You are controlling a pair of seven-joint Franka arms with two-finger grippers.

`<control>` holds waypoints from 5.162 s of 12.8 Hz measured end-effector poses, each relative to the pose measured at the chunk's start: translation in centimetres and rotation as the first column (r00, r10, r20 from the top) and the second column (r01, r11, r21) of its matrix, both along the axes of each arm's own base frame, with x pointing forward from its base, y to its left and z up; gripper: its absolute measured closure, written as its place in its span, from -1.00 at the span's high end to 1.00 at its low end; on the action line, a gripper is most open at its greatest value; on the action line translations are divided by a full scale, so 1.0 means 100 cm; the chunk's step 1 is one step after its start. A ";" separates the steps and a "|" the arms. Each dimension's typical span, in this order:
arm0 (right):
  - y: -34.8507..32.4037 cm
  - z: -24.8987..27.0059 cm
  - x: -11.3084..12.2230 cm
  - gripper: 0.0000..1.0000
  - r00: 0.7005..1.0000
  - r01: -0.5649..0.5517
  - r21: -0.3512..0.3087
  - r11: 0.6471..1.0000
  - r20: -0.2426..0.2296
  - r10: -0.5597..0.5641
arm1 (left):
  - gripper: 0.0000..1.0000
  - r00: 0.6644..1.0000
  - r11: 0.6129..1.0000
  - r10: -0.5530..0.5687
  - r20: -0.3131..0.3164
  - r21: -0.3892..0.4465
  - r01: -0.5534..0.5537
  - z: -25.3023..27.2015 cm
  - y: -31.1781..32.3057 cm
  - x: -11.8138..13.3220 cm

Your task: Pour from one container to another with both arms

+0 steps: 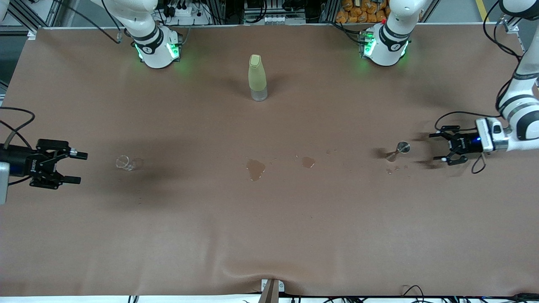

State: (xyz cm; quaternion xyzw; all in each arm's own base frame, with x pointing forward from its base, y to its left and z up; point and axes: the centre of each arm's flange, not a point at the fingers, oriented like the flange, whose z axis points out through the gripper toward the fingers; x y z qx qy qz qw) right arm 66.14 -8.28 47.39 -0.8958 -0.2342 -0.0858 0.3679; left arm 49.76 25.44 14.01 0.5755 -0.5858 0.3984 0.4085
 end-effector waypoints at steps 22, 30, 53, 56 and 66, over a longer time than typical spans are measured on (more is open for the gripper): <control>0.002 0.170 -0.139 1.00 0.866 0.383 -0.665 0.641 0.017 -0.500 | 1.00 0.538 0.510 0.763 -0.359 0.845 -0.160 0.360 -0.124 0.067; 0.009 0.162 -0.136 1.00 0.877 0.355 -0.672 0.650 -0.002 -0.481 | 1.00 0.030 0.099 0.995 -0.095 0.973 -0.208 0.383 -0.238 0.083; 0.009 0.157 -0.139 1.00 0.876 0.333 -0.680 0.653 -0.033 -0.482 | 1.00 -0.141 -0.098 0.988 0.058 0.950 -0.297 0.377 -0.284 0.114; 0.008 0.159 -0.137 1.00 0.877 0.347 -0.675 0.651 -0.012 -0.480 | 1.00 -0.142 -0.098 0.988 0.058 0.950 -0.295 0.386 -0.287 0.101; 0.007 0.164 -0.131 1.00 0.898 0.353 -0.679 0.644 0.052 -0.437 | 1.00 -0.168 -0.077 0.986 0.014 0.924 -0.375 0.388 -0.280 0.085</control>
